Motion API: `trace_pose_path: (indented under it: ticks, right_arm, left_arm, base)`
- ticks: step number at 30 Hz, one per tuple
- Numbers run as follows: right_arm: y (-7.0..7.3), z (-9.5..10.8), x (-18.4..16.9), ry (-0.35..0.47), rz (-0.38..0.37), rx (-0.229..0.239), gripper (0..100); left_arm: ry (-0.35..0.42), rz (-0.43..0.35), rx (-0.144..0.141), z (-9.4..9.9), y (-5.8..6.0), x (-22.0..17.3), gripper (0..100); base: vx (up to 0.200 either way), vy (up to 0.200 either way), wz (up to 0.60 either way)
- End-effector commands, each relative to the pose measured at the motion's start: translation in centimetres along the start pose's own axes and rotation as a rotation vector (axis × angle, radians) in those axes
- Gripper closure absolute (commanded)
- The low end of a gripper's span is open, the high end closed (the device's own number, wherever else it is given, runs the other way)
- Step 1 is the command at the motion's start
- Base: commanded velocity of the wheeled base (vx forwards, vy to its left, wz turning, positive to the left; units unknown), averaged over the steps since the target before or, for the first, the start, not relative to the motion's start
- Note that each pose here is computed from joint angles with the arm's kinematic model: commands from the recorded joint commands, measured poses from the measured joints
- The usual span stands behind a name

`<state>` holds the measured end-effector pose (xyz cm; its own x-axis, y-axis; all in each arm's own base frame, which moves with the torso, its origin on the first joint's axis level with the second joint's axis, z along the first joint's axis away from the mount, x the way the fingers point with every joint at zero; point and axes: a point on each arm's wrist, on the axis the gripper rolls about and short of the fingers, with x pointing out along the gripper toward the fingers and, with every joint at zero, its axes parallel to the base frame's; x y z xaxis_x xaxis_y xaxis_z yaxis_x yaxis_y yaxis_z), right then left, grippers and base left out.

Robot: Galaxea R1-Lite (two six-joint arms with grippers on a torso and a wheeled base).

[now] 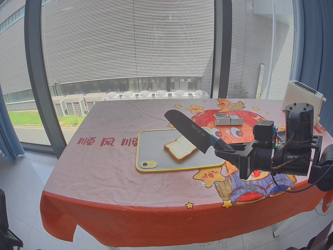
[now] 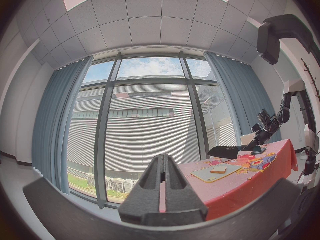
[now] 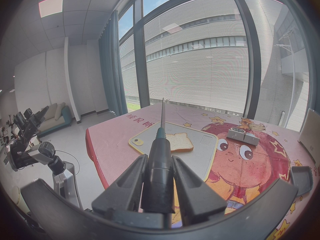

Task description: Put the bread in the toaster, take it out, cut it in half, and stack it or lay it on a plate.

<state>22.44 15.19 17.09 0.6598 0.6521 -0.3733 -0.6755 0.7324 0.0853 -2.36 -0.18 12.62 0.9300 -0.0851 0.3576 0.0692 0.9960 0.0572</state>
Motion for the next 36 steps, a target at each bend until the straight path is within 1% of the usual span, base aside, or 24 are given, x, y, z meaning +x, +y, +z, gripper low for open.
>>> trace_pose_path:
  ticks: [1,6,15,17,19,23,27,34,36]
  right_arm:
    - [0.0,-0.1,0.1,0.003,0.000,-0.001,100]
    - [0.0,-0.1,0.1,0.003,0.000,-0.001,100]
    - [0.0,0.0,0.1,0.003,-0.001,0.001,100]
    - [0.0,0.0,0.1,0.003,-0.001,0.001,100]
    - [0.0,0.0,0.1,0.003,-0.001,0.001,100]
    - [-0.1,0.0,0.1,0.003,-0.001,0.001,100]
    - [-0.1,-0.2,0.3,0.009,-0.001,0.002,100]
    - [-0.1,-0.2,0.3,0.009,-0.001,0.002,100]
    - [-0.1,-0.2,0.3,0.011,-0.001,0.003,100]
  left_arm:
    - [0.077,-0.009,-0.002,-0.2,0.1,1.7,100]
    - [0.074,-0.023,0.005,0.3,0.2,2.6,100]
    - [0.131,-0.115,-0.009,1.1,0.2,4.9,100]
    - [0.140,-0.138,-0.021,1.4,0.2,5.2,100]
    - [0.146,-0.155,-0.026,1.6,0.2,5.6,100]
    - [0.161,-0.163,-0.029,2.2,0.3,6.6,100]
    - [0.172,-0.187,-0.033,2.8,0.3,7.7,100]
    - [0.170,-0.193,-0.033,3.8,0.4,9.1,100]
    - [0.174,-0.206,-0.035,4.4,0.5,10.2,100]
  base:
    - [0.000,0.000,0.00]
    - [0.000,0.000,0.00]
    - [0.000,0.000,0.00]
    - [0.000,0.000,0.00]
    - [0.000,0.000,0.00]
    - [0.000,0.000,0.00]
    - [0.000,0.000,0.00]
    - [0.000,0.000,0.00]
    - [0.000,0.000,0.00]
